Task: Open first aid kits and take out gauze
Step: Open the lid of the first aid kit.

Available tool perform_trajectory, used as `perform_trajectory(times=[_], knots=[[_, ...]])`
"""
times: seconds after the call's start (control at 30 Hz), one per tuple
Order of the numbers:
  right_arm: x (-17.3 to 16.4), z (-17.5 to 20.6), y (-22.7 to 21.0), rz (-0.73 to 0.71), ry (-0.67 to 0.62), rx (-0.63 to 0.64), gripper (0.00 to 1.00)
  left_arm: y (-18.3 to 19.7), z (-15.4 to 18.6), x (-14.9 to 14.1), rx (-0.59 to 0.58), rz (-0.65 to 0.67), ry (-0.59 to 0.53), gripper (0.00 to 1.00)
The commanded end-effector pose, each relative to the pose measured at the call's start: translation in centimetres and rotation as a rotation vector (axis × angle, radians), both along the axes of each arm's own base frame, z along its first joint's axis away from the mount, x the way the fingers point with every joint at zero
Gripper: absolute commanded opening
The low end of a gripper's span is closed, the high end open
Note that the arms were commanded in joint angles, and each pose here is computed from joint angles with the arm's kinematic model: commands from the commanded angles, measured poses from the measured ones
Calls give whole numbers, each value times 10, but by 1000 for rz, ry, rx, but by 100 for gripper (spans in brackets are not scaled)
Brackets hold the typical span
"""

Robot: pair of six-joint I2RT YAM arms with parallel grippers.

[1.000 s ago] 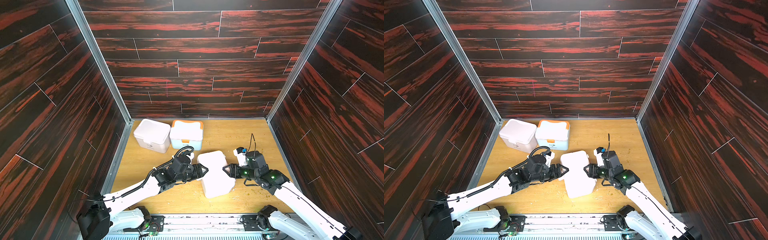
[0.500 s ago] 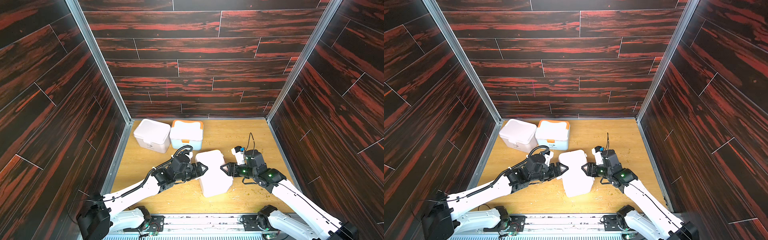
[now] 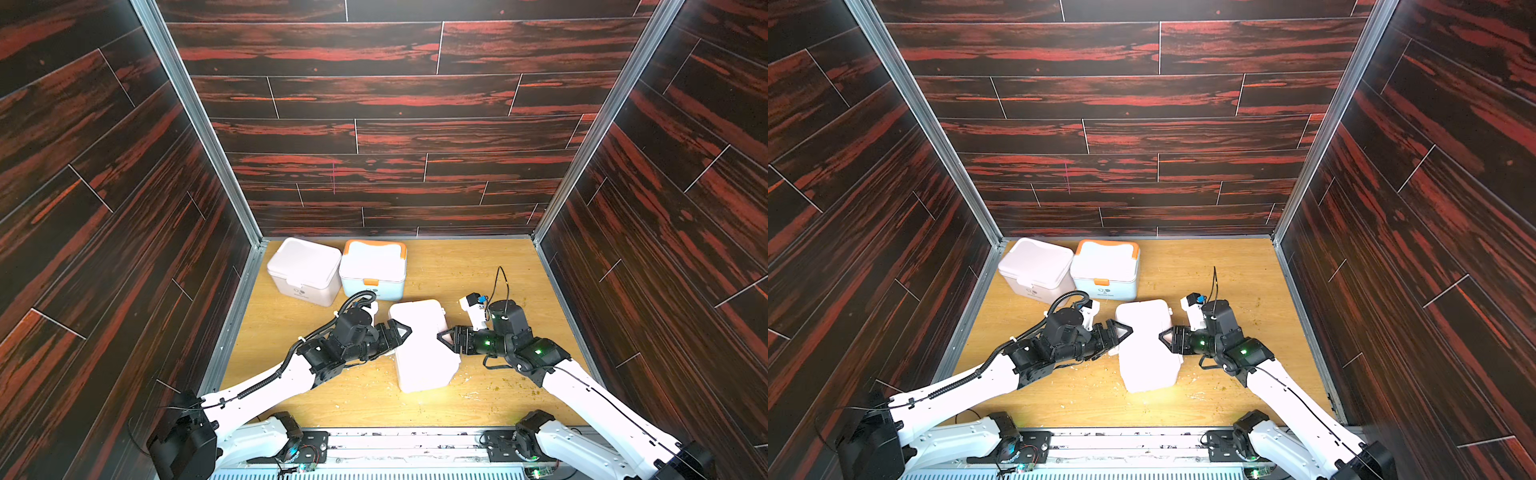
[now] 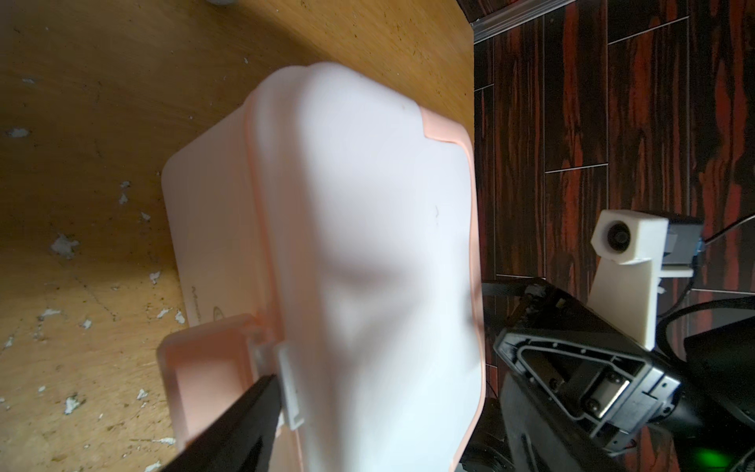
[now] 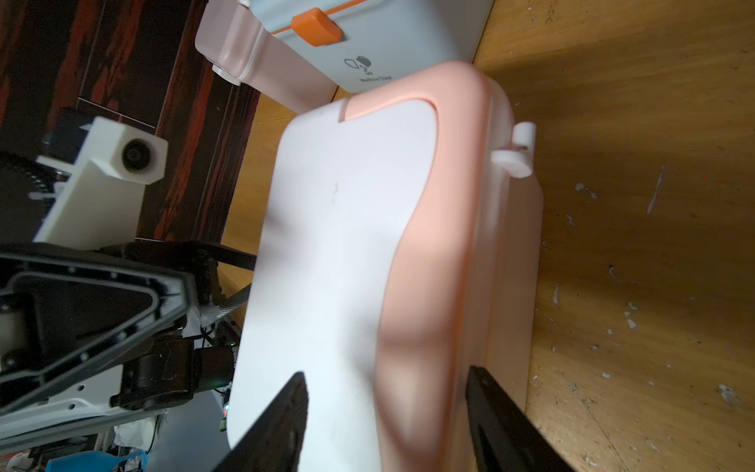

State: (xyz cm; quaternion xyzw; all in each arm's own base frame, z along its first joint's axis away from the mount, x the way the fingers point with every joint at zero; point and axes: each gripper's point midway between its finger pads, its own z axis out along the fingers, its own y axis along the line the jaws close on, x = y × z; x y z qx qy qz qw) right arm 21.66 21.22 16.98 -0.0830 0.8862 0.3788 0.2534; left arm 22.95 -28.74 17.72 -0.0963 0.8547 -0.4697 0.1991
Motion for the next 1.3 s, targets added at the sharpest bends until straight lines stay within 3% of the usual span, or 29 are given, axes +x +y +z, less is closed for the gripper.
perform_trajectory(times=[0.0, 0.3, 0.73, 1.0, 1.27], knots=[[-16, -5, 13, 79, 68, 54, 66, -12, 24, -5, -144, -40, -14, 89], [-15, -4, 13, 71, 67, 53, 72, -16, 52, -7, -282, -52, -43, 90], [0, 17, -30, -141, -49, -85, 91, -21, 81, -2, -277, -72, -86, 90], [3, 61, -93, -445, -196, -154, 99, -66, 112, 9, -225, -187, -114, 90], [-12, 91, -142, -639, -245, -209, 99, -152, 134, 19, -149, -341, -146, 90]])
